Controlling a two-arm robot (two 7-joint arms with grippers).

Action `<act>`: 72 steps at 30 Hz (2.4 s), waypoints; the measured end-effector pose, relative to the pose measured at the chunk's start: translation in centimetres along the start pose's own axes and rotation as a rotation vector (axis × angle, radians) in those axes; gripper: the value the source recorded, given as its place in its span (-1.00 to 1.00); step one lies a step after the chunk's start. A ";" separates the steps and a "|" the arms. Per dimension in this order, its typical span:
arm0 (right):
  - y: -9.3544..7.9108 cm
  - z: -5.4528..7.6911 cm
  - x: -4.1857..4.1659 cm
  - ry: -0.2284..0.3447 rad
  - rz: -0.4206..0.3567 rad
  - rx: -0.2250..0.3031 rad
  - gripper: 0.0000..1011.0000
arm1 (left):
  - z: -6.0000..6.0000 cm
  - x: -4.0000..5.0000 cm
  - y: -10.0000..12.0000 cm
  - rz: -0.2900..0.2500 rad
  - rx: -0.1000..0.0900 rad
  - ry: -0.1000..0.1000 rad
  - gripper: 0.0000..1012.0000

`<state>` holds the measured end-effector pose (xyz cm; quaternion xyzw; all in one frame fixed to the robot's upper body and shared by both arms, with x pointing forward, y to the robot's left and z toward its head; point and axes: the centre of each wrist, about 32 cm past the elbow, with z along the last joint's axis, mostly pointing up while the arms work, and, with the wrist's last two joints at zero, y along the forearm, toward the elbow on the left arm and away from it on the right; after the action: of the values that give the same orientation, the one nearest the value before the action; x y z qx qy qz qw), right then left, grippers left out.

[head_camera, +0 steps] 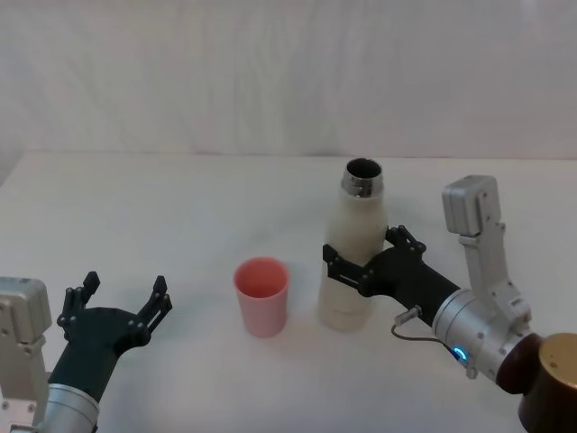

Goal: Grasp the thermos with one hand and pour water into the cup lid.

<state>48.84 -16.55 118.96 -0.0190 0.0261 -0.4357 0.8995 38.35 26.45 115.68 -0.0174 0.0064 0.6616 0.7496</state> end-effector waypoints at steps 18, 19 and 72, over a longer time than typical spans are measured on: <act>-1.5 0.0 -0.23 0.005 0.020 0.017 0.98 | 0.0 0.00 0.0 0.000 0.000 0.000 0.98; -1.6 0.0 -0.27 0.005 0.020 0.019 0.98 | 0.0 0.00 0.0 0.000 0.000 0.000 0.98; -9.4 -3.6 -2.13 -0.003 -0.023 0.035 0.98 | 0.0 0.00 0.0 0.000 0.000 0.000 0.98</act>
<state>39.92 -20.75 115.93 -0.0041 0.0166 -0.4465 0.8946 38.35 26.45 115.68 -0.0174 0.0064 0.6616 0.7496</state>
